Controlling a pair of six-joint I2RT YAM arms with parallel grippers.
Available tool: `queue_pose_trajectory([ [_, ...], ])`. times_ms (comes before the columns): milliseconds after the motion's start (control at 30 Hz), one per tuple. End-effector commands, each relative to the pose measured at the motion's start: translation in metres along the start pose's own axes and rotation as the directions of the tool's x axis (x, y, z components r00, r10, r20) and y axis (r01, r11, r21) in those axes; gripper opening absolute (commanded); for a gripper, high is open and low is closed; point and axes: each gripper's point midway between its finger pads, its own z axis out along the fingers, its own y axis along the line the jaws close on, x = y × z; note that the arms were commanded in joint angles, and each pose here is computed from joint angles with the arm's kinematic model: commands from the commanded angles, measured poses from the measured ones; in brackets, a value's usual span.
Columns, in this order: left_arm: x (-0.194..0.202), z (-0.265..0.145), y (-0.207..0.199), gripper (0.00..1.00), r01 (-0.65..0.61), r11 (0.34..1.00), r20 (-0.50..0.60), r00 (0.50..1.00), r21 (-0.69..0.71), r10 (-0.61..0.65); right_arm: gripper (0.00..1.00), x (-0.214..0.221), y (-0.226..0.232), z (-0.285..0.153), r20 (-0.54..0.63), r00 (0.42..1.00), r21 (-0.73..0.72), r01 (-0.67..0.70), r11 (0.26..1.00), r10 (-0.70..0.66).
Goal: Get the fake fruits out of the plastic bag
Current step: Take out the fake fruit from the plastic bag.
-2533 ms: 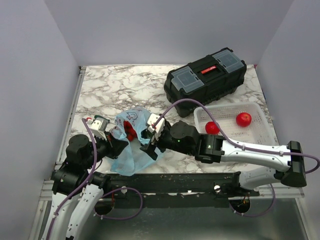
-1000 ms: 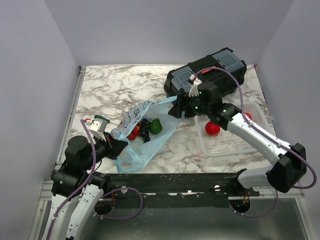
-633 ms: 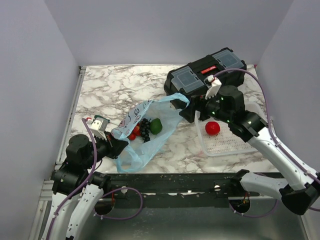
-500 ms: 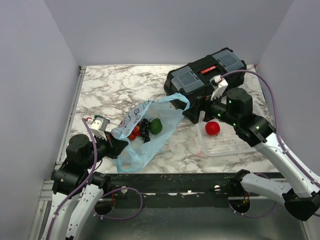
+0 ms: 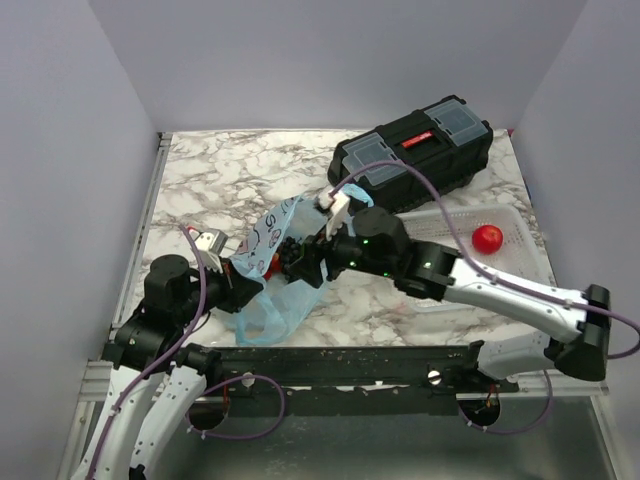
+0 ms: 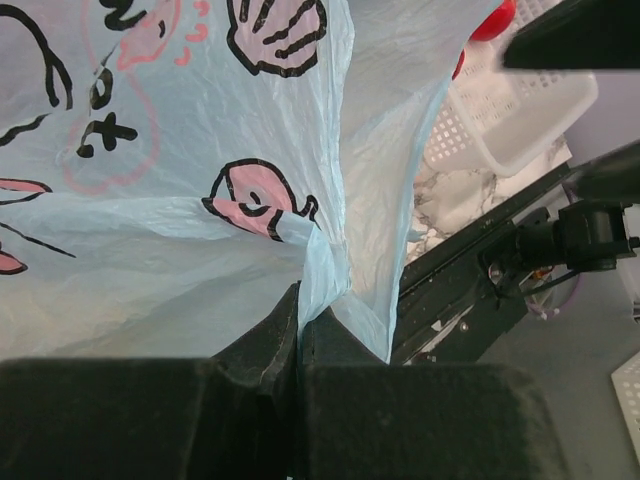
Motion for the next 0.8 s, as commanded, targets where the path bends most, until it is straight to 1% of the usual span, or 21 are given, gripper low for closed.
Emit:
queue_pose_trajectory([
  [0,0.009,0.004,-0.005,0.00,-0.006,0.999,-0.053,0.999,0.040,0.008,0.57,0.037,-0.032,0.043,-0.003,1.000,0.153,0.000,0.988,0.001],
  [67,0.008,0.004,-0.005,0.00,-0.009,0.999,-0.048,0.999,0.040,0.010,0.49,0.048,-0.041,0.056,0.006,1.000,0.181,-0.002,0.983,0.001],
  [133,0.008,0.003,-0.005,0.00,-0.012,0.999,-0.040,0.999,0.040,0.014,0.43,0.052,-0.047,0.067,0.047,0.999,0.203,-0.006,0.979,-0.003],
  [267,0.006,0.000,-0.006,0.00,-0.025,0.999,-0.016,1.000,0.042,0.025,0.43,0.060,-0.073,0.077,0.110,0.993,0.333,0.004,0.943,-0.043],
  [333,0.005,-0.001,-0.005,0.00,-0.025,0.999,-0.006,1.000,0.036,0.025,0.43,0.068,-0.083,0.084,0.105,0.993,0.377,0.017,0.926,-0.060],
  [433,0.005,-0.001,-0.005,0.00,-0.026,0.999,-0.005,1.000,0.036,0.027,0.43,0.088,-0.096,0.093,0.084,0.993,0.417,0.042,0.908,-0.084],
  [533,0.005,-0.001,-0.005,0.00,-0.025,0.999,-0.007,1.000,0.032,0.025,0.42,0.114,-0.107,0.093,0.046,0.995,0.452,0.060,0.890,-0.090],
  [767,0.004,0.000,-0.004,0.00,-0.023,0.999,-0.006,1.000,0.027,0.023,0.42,0.169,-0.113,0.072,-0.033,0.998,0.462,0.067,0.884,-0.059],
])
